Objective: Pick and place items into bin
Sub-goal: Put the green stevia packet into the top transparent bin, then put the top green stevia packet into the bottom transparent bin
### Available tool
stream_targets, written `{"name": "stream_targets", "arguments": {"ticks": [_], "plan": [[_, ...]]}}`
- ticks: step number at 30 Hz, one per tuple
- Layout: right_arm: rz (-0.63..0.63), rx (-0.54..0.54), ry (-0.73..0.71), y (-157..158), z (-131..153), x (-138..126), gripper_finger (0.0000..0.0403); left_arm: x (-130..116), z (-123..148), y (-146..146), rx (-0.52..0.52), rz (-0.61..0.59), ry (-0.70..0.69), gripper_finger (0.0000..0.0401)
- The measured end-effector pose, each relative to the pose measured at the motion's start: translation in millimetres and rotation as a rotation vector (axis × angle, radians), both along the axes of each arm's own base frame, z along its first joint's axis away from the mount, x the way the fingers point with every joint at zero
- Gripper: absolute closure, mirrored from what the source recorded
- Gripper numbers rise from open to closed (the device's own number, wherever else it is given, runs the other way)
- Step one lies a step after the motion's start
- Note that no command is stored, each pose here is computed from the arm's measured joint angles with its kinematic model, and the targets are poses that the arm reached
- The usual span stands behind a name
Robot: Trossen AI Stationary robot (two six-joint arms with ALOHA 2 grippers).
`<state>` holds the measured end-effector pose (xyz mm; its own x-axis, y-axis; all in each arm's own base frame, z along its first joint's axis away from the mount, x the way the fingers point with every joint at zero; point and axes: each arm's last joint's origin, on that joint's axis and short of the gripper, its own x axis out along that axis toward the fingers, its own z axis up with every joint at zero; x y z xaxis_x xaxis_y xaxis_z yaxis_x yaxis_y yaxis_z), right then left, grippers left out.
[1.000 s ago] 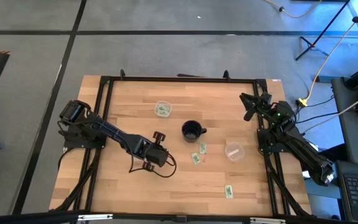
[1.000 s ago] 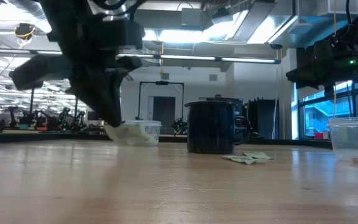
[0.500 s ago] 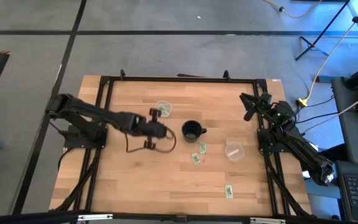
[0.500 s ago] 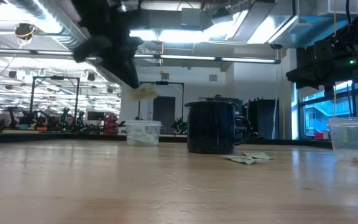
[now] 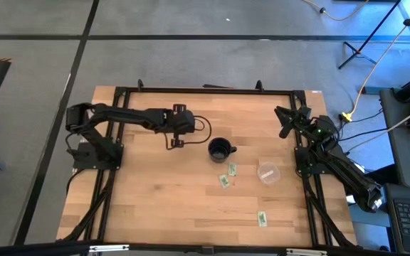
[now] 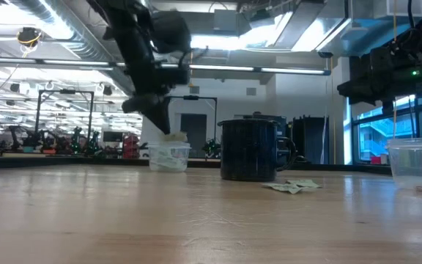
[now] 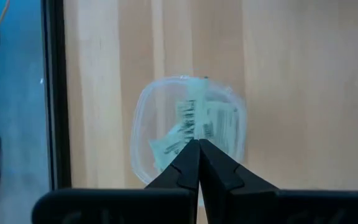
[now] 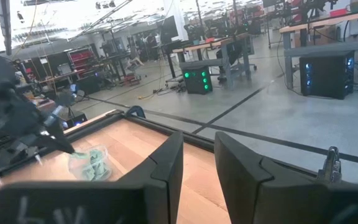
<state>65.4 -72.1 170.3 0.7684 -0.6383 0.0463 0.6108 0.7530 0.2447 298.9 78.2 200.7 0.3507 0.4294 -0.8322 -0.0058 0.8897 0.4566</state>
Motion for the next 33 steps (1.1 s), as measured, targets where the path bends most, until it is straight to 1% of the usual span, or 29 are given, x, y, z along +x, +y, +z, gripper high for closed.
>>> {"name": "stream_targets", "arguments": {"ticks": [3,7,9,13,16,19,21,24,27,30,33], "plan": [[0.000,0.000,0.000,0.0,-0.1,0.0,0.0308,0.8,-11.5,6.0,-0.010,0.007,0.053,0.0399],[0.000,0.001,0.000,0.0,-0.1,0.0,0.0308,3.6,-21.1,8.0,-0.011,0.012,0.082,0.0397],[0.000,0.000,-0.001,0.0,0.0,0.0,0.0308,3.9,-22.3,7.6,-0.014,0.010,0.087,0.0388],[0.001,0.001,-0.001,0.0,0.0,0.0,0.0308,3.7,-21.6,7.5,-0.023,0.011,0.081,0.0355],[0.000,0.001,-0.001,0.0,0.0,0.0,0.0308,0.6,-15.3,7.8,0.016,0.030,0.080,0.0329],[0.000,0.002,-0.001,0.0,0.0,0.0,0.0308,-6.1,-1.0,7.2,0.051,0.055,0.056,0.0309],[0.001,0.002,-0.002,0.0,0.1,0.0,0.0308,-11.8,15.3,6.2,0.033,0.074,-0.022,0.0300],[0.002,0.006,-0.006,0.1,0.0,0.0,0.0308,-25.1,43.7,4.9,-0.075,0.081,-0.179,0.0293],[0.002,-0.001,0.000,0.1,0.0,0.0,0.0308,-45.1,67.4,6.8,-0.173,0.100,-0.354,0.0293],[0.001,-0.017,0.008,0.1,0.4,0.0,0.0308,-69.1,74.9,6.4,-0.217,0.109,-0.511,0.0296],[0.001,-0.021,0.009,0.1,0.7,0.0,0.0308,-92.4,73.2,2.4,-0.212,0.107,-0.646,0.0297]]}}
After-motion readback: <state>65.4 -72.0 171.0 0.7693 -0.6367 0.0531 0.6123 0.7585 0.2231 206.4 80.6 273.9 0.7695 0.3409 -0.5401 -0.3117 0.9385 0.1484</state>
